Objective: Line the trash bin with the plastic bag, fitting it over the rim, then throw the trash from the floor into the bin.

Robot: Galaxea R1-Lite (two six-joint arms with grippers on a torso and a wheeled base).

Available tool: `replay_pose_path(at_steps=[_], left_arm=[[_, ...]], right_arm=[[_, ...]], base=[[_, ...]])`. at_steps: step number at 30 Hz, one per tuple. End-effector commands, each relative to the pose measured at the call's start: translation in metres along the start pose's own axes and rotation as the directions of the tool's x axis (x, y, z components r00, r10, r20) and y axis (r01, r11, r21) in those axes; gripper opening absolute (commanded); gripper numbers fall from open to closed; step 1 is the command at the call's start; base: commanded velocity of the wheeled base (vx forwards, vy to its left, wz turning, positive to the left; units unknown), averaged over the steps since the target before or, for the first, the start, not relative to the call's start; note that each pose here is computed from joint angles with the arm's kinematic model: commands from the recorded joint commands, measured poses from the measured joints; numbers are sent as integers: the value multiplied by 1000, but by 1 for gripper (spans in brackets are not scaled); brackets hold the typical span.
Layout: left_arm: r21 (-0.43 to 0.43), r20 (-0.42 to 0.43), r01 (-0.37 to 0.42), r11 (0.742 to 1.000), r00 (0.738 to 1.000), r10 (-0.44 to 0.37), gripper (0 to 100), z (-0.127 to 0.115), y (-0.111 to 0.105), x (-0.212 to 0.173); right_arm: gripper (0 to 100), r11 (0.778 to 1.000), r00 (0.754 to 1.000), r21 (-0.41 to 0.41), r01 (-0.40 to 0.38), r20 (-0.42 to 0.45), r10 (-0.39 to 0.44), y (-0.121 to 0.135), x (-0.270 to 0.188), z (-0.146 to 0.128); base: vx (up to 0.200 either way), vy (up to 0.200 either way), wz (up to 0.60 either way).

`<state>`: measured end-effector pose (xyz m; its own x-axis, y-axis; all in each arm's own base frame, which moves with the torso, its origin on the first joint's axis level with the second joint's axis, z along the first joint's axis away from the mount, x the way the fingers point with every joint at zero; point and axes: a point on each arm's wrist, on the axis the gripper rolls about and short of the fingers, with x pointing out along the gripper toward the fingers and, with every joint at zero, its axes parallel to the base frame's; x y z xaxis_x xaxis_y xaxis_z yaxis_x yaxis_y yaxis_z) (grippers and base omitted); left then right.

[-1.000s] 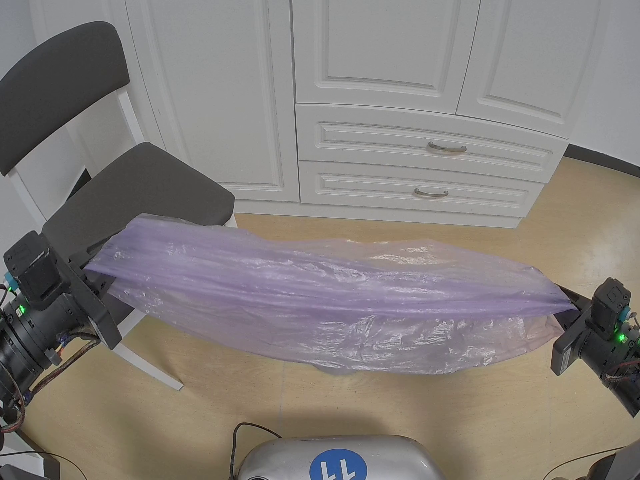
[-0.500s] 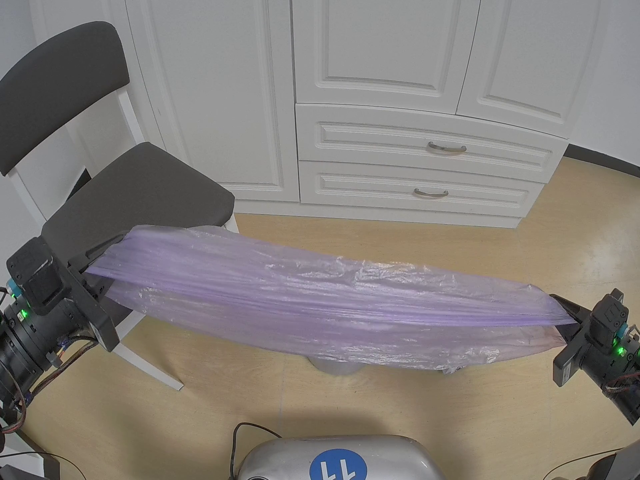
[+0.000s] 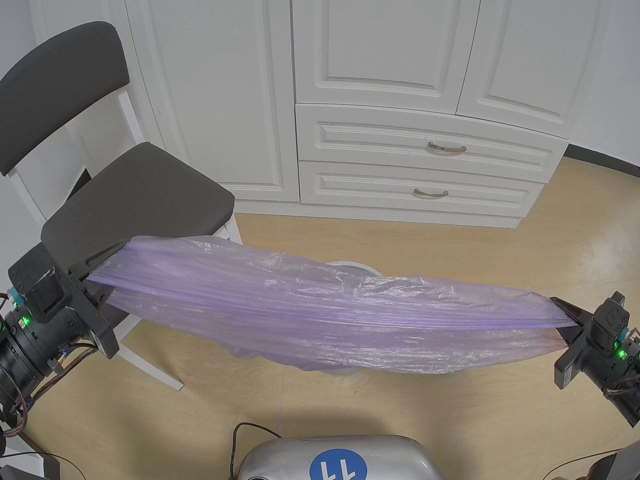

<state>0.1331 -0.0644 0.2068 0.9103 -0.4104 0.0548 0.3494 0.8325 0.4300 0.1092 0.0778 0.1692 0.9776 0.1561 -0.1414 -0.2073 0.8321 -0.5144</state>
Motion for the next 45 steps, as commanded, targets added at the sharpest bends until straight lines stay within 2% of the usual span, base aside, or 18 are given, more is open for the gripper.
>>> replay_pose_path(at_steps=[1, 9, 19, 26, 31, 33, 38, 43, 45], left_arm=[[13, -22, 46, 999, 999, -46, 0, -5, -8, 4], [44, -44, 161, 986, 986, -159, 0, -11, -28, 11], [39, -28, 171, 984, 985, -170, 0, -14, -35, 23], [25, 39, 192, 981, 981, -192, 0, -13, -48, 36], [-9, 89, 220, 976, 972, -218, 0, -15, -62, 48], [-31, 146, 204, 978, 969, -198, 0, -16, -68, 58], [-42, 222, 180, 983, 961, -166, 0, -17, -76, 74], [-70, 231, 239, 968, 948, -218, 0, -13, -88, 73], [-94, 251, 264, 960, 939, -234, 0, -9, -93, 73]], right_arm=[[0, 1000, 1000, -3, -6, -3, 6, 1, 2, 0], [0, 1000, 1000, -12, -19, -15, 19, 4, 5, -1], [0, 999, 999, -26, -43, -29, 42, 10, 10, -1], [0, 998, 998, -27, -60, -30, 59, 15, 13, 2], [0, 998, 998, -3, -61, 8, 61, 21, 19, 6], [0, 998, 997, 36, -49, 58, 47, 23, 22, 10], [0, 996, 991, 66, -61, 126, 52, 30, 24, 14], [0, 992, 978, 109, -70, 202, 47, 40, 30, 23], [0, 986, 970, 150, -75, 238, 38, 46, 36, 28]], base=[[0, 0, 0], [0, 0, 0], [0, 0, 0], [0, 0, 0], [0, 0, 0], [0, 0, 0], [0, 0, 0], [0, 0, 0], [0, 0, 0]])
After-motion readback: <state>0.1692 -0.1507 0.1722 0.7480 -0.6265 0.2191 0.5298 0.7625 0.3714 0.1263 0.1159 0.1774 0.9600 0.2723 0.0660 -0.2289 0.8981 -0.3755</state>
